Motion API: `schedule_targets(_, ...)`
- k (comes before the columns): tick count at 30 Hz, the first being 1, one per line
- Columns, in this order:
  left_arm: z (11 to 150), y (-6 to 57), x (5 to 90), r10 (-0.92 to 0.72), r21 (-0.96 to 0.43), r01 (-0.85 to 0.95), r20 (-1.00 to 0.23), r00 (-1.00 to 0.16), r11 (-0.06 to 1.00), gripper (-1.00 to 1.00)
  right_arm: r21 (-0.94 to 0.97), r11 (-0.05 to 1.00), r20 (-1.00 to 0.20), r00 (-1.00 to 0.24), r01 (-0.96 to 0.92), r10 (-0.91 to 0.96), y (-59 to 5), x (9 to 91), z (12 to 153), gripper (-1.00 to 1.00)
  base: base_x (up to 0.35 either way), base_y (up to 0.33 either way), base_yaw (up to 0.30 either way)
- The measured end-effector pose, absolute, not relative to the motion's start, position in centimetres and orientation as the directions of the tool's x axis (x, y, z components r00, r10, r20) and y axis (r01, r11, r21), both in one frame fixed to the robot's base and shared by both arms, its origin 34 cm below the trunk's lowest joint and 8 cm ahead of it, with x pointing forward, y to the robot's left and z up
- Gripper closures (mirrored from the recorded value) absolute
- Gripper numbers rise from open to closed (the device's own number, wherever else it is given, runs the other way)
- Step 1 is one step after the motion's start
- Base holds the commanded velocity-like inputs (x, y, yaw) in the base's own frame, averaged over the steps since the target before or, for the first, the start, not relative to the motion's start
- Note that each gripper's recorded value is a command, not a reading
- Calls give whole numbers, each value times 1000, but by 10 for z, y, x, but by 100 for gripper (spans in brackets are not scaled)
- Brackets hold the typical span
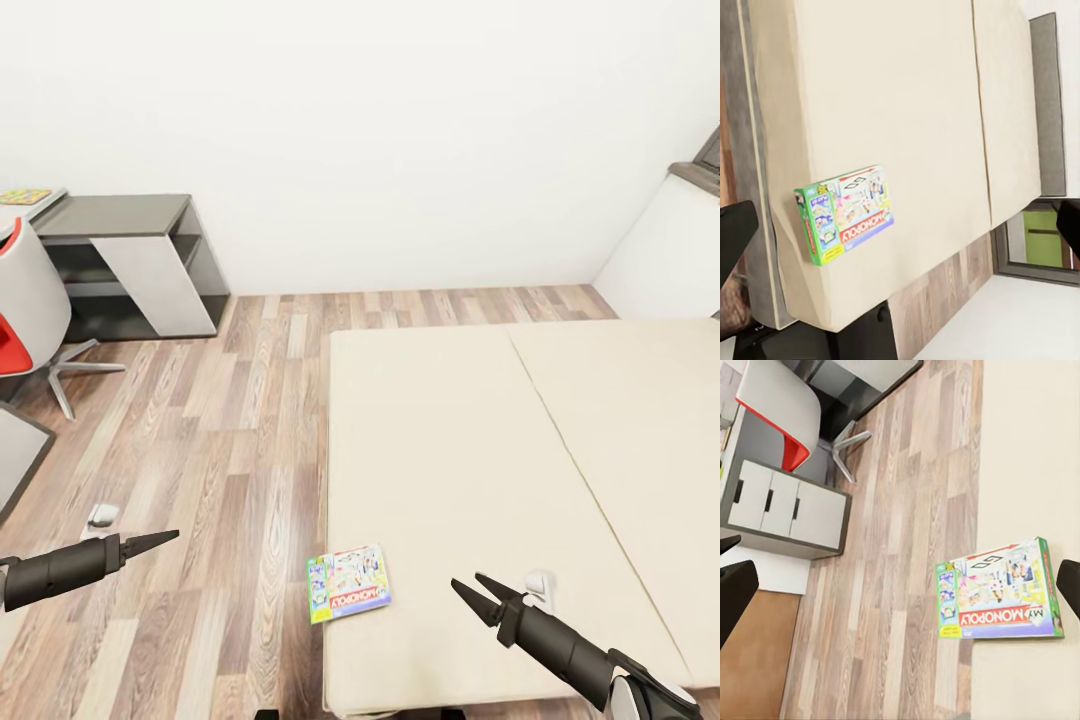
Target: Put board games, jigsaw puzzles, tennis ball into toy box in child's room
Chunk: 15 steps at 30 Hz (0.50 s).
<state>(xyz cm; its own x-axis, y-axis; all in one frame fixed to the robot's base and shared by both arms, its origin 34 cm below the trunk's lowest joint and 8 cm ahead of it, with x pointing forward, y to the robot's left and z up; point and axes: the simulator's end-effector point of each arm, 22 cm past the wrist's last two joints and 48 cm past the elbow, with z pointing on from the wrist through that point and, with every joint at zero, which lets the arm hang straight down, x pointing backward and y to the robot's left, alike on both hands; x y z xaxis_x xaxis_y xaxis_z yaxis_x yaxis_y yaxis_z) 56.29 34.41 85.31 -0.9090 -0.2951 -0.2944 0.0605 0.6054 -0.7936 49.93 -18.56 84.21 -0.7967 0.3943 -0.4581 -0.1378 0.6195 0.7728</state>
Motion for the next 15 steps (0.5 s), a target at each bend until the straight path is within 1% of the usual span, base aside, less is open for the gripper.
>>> schedule_targets(15,865,344,566,-295,-794,82,-317,-901,603,-100,769,619,-478,-785,-158,394,-185,503,852,-100,0,0,0)
